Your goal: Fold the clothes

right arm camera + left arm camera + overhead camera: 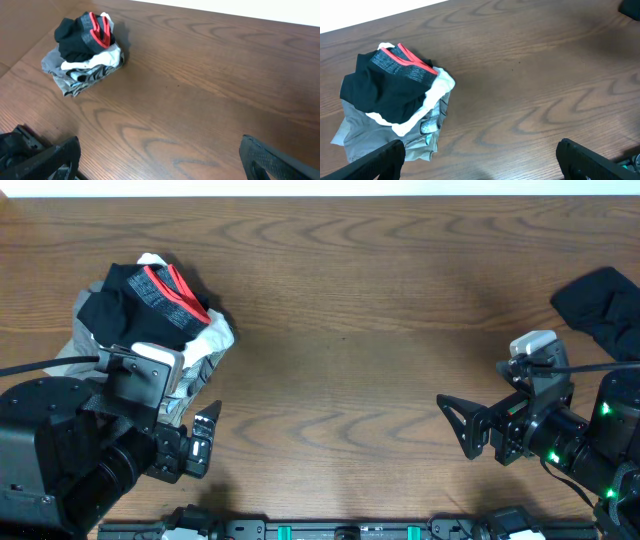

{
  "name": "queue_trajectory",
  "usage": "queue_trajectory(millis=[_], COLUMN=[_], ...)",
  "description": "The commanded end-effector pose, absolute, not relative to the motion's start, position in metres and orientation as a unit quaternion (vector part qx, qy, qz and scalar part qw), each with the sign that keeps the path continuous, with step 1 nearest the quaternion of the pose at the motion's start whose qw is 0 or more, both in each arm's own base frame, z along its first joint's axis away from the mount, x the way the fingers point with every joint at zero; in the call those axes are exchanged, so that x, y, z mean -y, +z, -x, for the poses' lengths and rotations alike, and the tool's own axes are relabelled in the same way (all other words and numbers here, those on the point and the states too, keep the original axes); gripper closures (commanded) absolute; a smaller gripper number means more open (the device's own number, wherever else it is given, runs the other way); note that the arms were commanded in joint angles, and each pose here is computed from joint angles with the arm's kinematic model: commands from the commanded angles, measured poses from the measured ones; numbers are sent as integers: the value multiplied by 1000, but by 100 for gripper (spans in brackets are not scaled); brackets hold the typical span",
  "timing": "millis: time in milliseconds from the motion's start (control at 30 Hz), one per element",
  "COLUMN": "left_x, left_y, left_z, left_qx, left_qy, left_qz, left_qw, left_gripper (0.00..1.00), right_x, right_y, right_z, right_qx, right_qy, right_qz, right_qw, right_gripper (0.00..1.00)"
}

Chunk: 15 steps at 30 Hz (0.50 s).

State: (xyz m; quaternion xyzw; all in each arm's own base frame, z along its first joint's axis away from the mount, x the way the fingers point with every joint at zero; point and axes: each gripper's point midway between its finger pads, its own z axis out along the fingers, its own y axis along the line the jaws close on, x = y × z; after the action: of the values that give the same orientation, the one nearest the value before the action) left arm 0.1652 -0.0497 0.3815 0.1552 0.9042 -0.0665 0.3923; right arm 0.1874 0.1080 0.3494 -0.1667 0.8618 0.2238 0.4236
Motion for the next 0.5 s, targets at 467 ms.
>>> queue_trajectory(millis=[467], left_x=[48], left_y=[382], left_z=[-165], left_qx=[-905], left_qy=[-63], left_qz=[-150], left_qw=[393], left_gripper=[2], right_x=[-53], right_y=[325], right_z=[-189], right_qx=[-792], right_qy=[91], right_qz=[128], right_qw=[591], right_gripper=[1])
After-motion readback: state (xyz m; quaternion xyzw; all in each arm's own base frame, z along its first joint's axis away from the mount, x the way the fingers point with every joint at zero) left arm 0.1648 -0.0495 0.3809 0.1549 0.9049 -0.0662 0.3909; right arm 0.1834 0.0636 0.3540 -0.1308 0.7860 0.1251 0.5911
